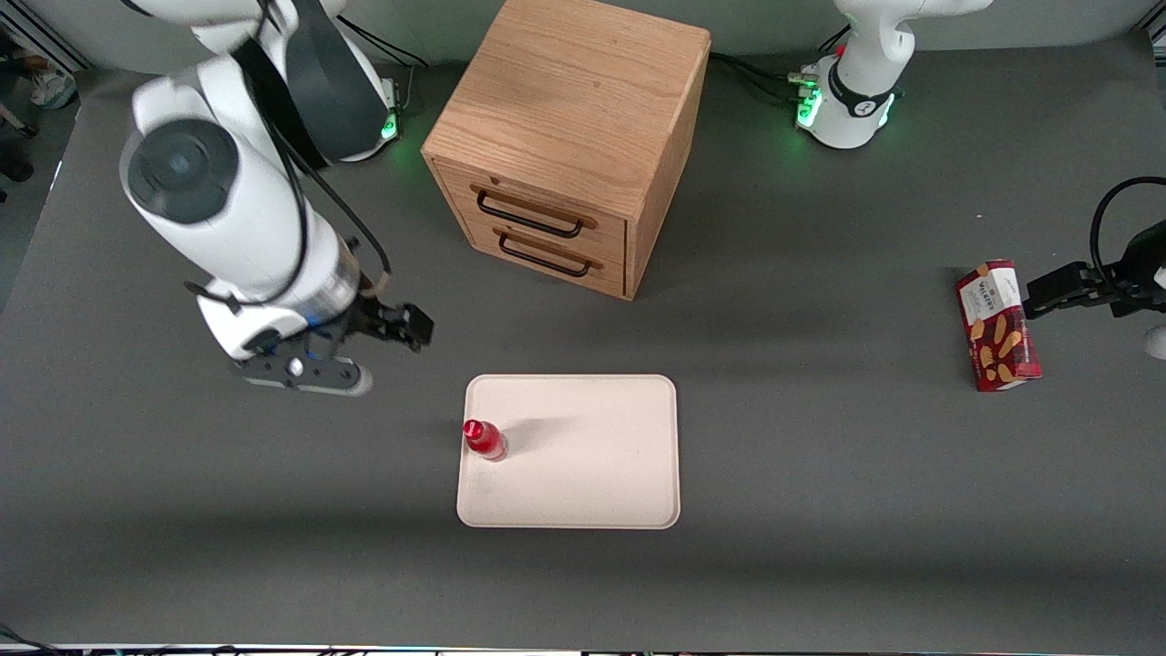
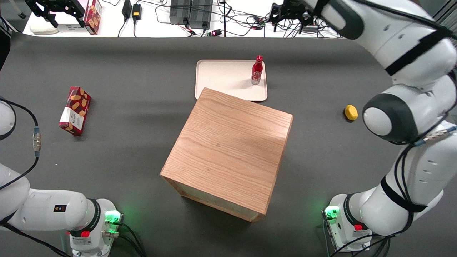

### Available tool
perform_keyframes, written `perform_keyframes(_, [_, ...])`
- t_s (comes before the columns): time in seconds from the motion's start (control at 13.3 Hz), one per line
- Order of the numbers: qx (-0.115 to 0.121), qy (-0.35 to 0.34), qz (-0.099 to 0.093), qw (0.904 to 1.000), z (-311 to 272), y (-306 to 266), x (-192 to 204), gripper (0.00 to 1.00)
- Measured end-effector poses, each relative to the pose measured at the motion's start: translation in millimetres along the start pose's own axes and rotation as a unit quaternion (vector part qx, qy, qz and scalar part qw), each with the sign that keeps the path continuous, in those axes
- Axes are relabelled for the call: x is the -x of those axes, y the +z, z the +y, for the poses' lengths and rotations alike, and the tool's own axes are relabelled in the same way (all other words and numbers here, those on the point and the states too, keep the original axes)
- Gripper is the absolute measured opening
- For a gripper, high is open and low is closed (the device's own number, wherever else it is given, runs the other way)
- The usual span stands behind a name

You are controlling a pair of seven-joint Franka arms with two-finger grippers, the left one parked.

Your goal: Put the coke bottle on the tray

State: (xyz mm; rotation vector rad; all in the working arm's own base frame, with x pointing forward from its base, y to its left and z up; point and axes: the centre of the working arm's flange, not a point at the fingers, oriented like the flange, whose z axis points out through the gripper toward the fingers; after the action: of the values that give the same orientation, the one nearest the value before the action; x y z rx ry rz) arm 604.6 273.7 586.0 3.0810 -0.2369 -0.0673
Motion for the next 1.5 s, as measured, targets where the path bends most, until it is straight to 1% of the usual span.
perform_keyframes(0.15, [0.009, 0.003, -0.016, 0.9998, 20.3, -27.9, 20.0, 1.0])
perform_keyframes(0.23, [0.011, 0.006, -0.022, 0.9997, 36.3, -38.7, 23.2, 1.0])
perform_keyframes(0.38, [0.009, -0.007, -0.03, 0.9995, 89.0, -49.3, 9.7, 1.0])
perform_keyframes(0.53, [0.001, -0.019, -0.041, 0.999, 163.0, -44.5, -13.1, 1.0])
perform_keyframes(0.68, [-0.01, -0.025, -0.049, 0.9984, 225.3, -35.6, -17.9, 1.0])
perform_keyframes(0.83, [-0.019, -0.042, -0.038, 0.9982, 260.0, -29.9, -7.8, 1.0])
perform_keyframes(1.05, [-0.026, -0.057, -0.027, 0.9977, 288.4, -23.3, 14.1, 1.0])
perform_keyframes(1.28, [-0.029, -0.068, -0.013, 0.9972, 310.4, -11.7, 13.7, 1.0])
perform_keyframes(1.5, [-0.03, -0.072, 0.018, 0.9968, 320.8, -7.3, 4.0, 1.0])
